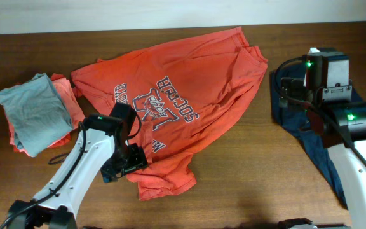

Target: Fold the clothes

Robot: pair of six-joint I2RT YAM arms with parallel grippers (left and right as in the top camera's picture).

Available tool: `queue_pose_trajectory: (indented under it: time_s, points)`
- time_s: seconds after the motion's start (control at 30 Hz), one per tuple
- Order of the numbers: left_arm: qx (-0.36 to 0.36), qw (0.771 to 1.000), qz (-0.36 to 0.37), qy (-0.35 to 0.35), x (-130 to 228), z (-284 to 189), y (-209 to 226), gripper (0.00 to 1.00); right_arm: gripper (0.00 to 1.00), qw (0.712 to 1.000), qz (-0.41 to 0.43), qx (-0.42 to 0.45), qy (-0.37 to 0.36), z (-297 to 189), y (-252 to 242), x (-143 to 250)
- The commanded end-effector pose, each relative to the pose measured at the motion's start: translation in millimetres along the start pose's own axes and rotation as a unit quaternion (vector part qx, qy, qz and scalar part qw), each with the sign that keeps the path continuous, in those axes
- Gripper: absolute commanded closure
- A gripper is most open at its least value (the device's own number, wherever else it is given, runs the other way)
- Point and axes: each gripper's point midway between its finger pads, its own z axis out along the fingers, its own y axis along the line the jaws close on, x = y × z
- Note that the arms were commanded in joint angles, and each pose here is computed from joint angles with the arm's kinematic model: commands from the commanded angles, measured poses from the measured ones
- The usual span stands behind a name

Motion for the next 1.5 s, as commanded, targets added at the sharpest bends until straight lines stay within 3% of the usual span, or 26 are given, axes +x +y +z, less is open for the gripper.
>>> queue_pose_trajectory:
  time_s: [0.0, 0.37, 0.5, 0.57, 0.6, 0.83, 1.07, 1.23, 1.47]
  points:
    - [-0.013, 1.0, 0.003, -0.022, -6.5, 6.1, 5.8, 0.2, 0.01, 1.0, 0.001, 0.008, -0.004, -0.8, -4.9, -3.3]
    - [0.025, 0.999, 0.031, 0.006, -11.6, 41.9, -13.5, 0.22, 0.01, 1.0, 0.001, 0.008, -0.005, -1.0, -4.9, -3.4]
    - [0.051, 0.997, 0.043, 0.026, -13.5, 53.7, -27.1, 0.3, 0.01, 1.0, 0.001, 0.009, -0.003, -1.0, -5.0, -2.6]
    - [0.062, 0.995, 0.06, 0.042, -10.8, 59.3, -31.9, 0.68, 0.01, 1.0, 0.0, 0.009, -0.003, -0.9, -4.9, -2.6]
    - [0.065, 0.995, 0.064, 0.045, -9.9, 59.7, -32.7, 1.0, 0.01, 1.0, 0.0, 0.009, -0.003, -0.9, -4.9, -2.6]
    - [0.067, 0.994, 0.082, 0.036, -14.5, 24.0, -29.1, 1.0, 0.01, 1.0, 0.0, 0.006, -0.002, -0.8, -4.2, -2.4]
    - [0.062, 0.996, 0.009, -0.07, -51.8, -64.0, 22.0, 1.0, 0.01, 0.999, -0.008, -0.039, 0.026, 13.5, 17.1, 5.1]
    - [0.081, 0.989, -0.042, -0.119, -52.0, -94.7, 52.1, 1.0, 0.01, 0.994, -0.02, -0.077, 0.075, 47.8, 43.9, 17.0]
    - [0.079, 0.987, -0.037, -0.133, -49.8, -100.4, 57.3, 1.0, 0.01, 0.982, -0.03, -0.123, 0.137, 122.5, 88.6, 36.0]
